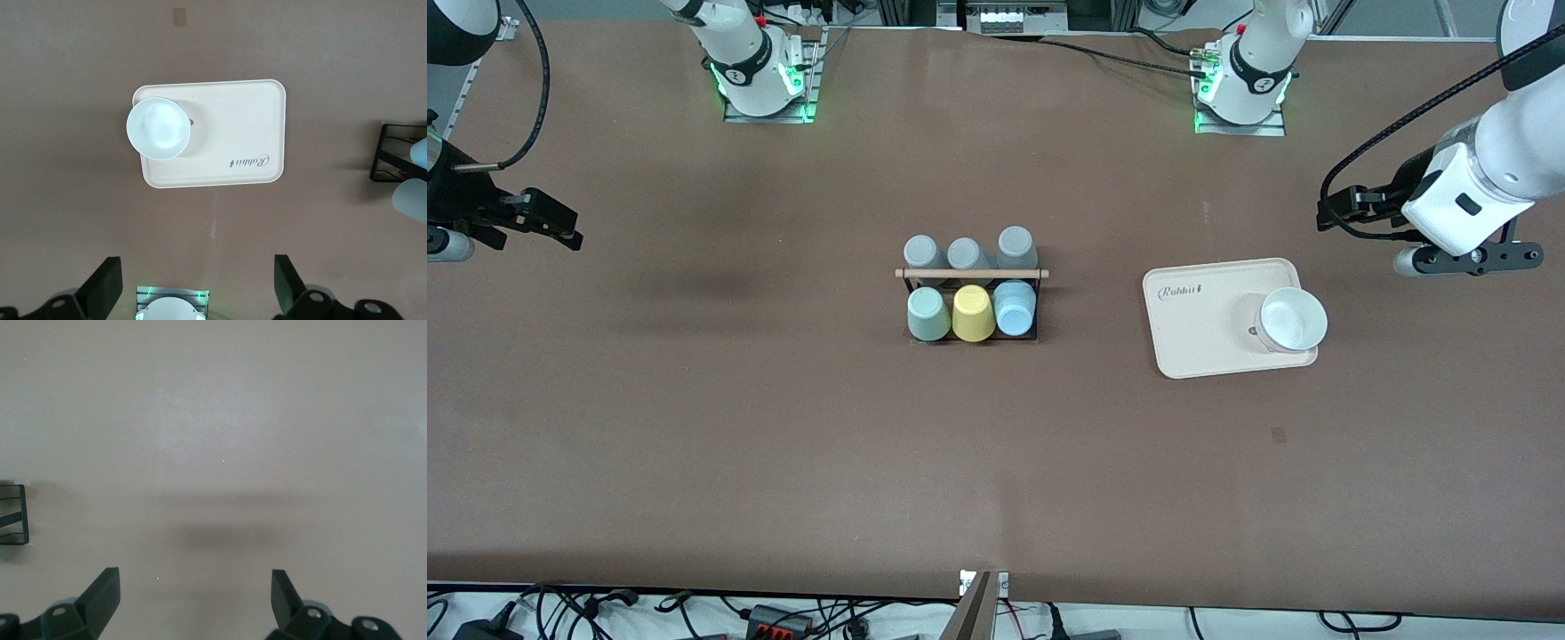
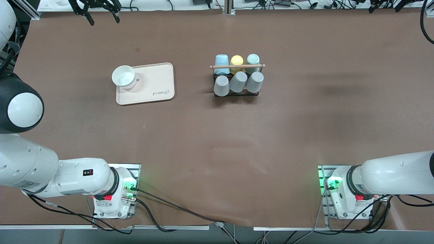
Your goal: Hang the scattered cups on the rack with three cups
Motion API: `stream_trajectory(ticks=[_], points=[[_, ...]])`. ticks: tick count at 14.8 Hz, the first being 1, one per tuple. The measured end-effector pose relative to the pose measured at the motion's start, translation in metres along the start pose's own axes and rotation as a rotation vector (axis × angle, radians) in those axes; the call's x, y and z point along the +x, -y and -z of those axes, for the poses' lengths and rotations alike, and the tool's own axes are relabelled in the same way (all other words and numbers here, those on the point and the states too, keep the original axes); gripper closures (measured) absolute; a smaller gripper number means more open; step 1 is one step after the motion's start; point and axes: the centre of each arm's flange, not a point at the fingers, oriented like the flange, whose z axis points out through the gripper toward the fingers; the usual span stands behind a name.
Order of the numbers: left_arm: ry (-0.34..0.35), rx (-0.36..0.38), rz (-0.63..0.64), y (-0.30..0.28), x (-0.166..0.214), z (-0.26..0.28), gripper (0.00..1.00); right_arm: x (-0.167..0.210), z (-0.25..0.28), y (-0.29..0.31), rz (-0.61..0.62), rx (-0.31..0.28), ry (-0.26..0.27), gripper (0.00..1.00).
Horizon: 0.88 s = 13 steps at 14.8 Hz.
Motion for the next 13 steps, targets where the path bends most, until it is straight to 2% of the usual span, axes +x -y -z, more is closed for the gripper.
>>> stream_trajectory(ticks=[3,13], points=[[0.000,0.000,-0.001,0.0000,0.0000,0.0000,0.00,0.0000,0.0000,-0.0042,-0.013,0.017,-0.002,0.00],[0.000,0.000,-0.001,0.0000,0.0000,0.0000,0.00,0.0002,0.0000,-0.0023,-0.010,0.018,-0.003,0.00]])
